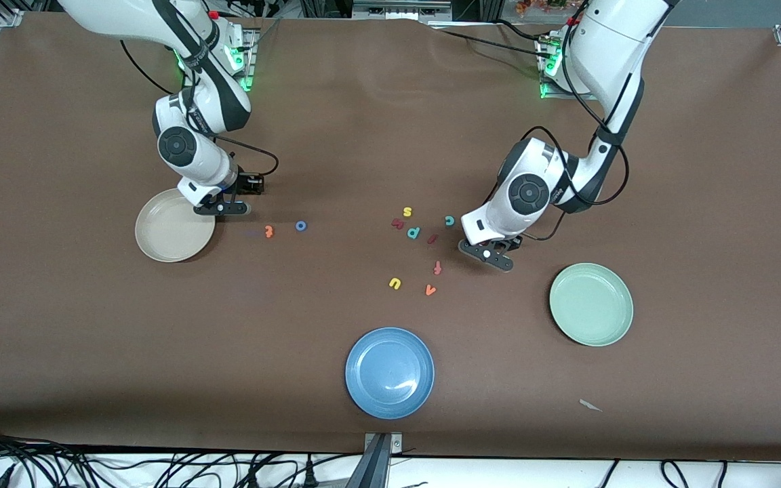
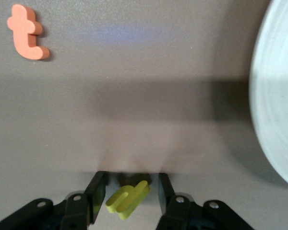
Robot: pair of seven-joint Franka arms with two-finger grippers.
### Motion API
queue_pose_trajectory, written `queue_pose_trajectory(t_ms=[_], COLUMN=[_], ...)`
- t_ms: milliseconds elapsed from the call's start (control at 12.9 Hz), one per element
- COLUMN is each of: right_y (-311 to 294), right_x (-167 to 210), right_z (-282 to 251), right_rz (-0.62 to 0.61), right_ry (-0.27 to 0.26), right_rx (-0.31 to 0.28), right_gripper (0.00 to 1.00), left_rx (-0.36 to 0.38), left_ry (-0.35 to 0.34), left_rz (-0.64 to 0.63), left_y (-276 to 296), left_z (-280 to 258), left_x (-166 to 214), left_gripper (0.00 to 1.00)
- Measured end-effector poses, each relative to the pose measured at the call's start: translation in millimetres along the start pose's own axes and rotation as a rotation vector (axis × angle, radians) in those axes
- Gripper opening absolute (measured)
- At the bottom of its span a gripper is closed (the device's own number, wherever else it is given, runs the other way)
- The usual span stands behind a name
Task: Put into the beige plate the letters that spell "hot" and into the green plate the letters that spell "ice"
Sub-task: 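Grasp the yellow h with the right gripper while the left gripper grasps e, then drop the h on the beige plate while the left gripper drops e on green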
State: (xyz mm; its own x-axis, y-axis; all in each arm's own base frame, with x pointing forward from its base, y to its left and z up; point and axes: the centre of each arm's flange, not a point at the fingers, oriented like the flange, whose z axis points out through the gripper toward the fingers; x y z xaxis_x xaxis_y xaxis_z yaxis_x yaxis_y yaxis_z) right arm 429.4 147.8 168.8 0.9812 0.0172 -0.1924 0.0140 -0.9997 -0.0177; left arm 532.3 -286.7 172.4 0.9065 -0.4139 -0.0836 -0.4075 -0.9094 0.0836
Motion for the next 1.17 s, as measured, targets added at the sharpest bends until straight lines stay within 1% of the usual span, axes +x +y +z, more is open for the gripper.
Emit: queue_pose_trajectory(t_ms=[78, 156, 233, 311, 389, 467, 622, 700, 856, 1012, 1167], right_y=[0.0, 0.0, -0.2, 0.0, 0.0, 1.2, 1.8, 1.8, 1.8, 1.8, 1.6], right_x=[0.1, 0.1, 0.3, 0.2, 0.2, 0.4, 0.5, 0.5, 0.4, 0.4, 1.0], right_z=[-0.9, -0.8, -1.7, -2.6, -2.6, -3.0, -3.0, -3.0, -3.0, -3.0, -3.7], right_rz=[0.000, 0.000, 0.000, 0.000, 0.000, 0.002, 0.003, 0.003, 0.005, 0.013, 0.013], right_ry=[0.001, 0.000, 0.002, 0.002, 0.002, 0.000, 0.000, 0.000, -0.001, -0.001, -0.001], right_rx=[0.000, -0.001, -0.001, -0.002, -0.002, -0.003, -0.003, -0.003, -0.004, -0.004, -0.004], right_gripper=[0.46, 0.46, 0.38, 0.30, 0.30, 0.22, 0.18, 0.11, 0.09, 0.09, 0.09], left_rx=[0.000, 0.001, 0.003, 0.003, 0.003, 0.003, 0.004, 0.006, 0.002, -0.005, -0.005], left_ry=[0.000, 0.003, 0.006, 0.007, 0.008, 0.009, 0.008, -0.008, -0.036, -0.009, 0.016], left_rz=[0.002, 0.001, -0.003, -0.003, -0.002, -0.001, -0.006, -0.018, -0.029, -0.009, 0.043], left_y=[1.5, 0.5, -1.7, -2.0, -1.4, -1.1, -4.2, -11.4, -43.6, -92.2, -145.3], left_z=[1.5, 0.4, -0.9, -1.5, -1.6, -2.4, -11.9, -24.2, -65.5, -103.8, -118.2], left_x=[-0.1, 0.3, 0.7, 0.9, 1.0, 1.5, 3.8, 5.6, 13.8, 22.5, 22.8], left_gripper=[0.61, 0.50, 0.37, 0.28, 0.28, 0.28, 0.28, 0.28, 0.28, 0.28, 0.28])
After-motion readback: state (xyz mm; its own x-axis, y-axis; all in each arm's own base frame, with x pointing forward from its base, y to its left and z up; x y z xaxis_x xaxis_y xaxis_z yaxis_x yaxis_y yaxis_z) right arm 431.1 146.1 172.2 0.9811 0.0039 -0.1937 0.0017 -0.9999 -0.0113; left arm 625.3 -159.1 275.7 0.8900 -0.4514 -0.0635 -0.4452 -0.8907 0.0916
